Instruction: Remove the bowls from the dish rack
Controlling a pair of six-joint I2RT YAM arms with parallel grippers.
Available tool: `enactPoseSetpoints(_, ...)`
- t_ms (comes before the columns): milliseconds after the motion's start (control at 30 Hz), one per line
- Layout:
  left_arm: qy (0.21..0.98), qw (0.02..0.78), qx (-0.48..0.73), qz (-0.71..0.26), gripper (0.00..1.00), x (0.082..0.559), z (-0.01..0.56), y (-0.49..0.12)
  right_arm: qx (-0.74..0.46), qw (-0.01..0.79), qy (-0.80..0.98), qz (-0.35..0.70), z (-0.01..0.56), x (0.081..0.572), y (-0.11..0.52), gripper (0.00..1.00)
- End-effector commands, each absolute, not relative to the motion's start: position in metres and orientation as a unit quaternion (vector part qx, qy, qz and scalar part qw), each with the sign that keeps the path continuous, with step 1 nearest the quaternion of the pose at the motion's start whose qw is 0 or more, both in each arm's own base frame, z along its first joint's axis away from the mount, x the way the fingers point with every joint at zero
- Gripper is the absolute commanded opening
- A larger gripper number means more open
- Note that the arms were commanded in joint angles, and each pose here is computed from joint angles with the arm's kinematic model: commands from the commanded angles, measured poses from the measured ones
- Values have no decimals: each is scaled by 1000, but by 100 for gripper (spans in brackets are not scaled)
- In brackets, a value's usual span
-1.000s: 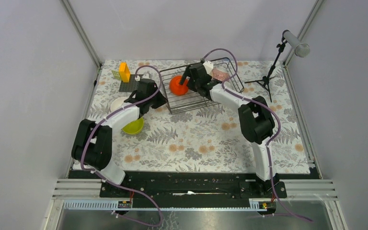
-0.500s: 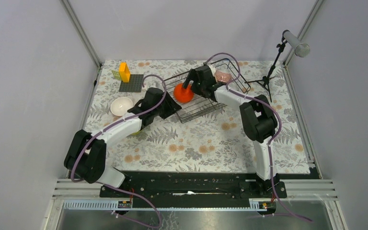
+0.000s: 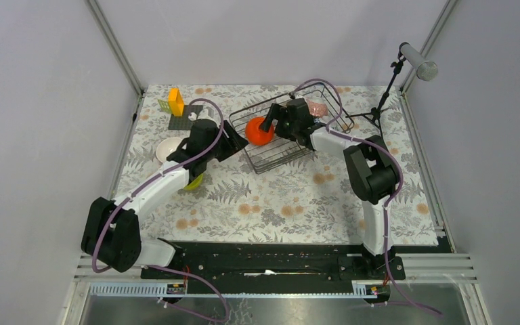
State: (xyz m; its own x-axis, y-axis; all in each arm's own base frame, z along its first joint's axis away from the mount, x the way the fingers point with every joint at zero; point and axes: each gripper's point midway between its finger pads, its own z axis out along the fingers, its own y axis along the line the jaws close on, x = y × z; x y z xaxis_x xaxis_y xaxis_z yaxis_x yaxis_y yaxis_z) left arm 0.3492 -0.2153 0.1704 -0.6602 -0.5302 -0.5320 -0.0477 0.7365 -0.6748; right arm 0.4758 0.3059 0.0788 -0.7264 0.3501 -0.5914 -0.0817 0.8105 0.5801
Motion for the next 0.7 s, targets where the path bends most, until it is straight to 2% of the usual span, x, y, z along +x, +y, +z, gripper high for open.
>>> enactPoseSetpoints(0,837,408,-154,-331,61,366,190,-208,34,405,849,338,112,494,320,100)
enactPoseSetpoints(400,836,413,-151,-327,60,385,184,-205,65,391,858,326,87,505,319,100)
enactPoseSetpoints(667,854,391,-131,-318,57,397,160,-211,76,383,858,333,71,510,321,100)
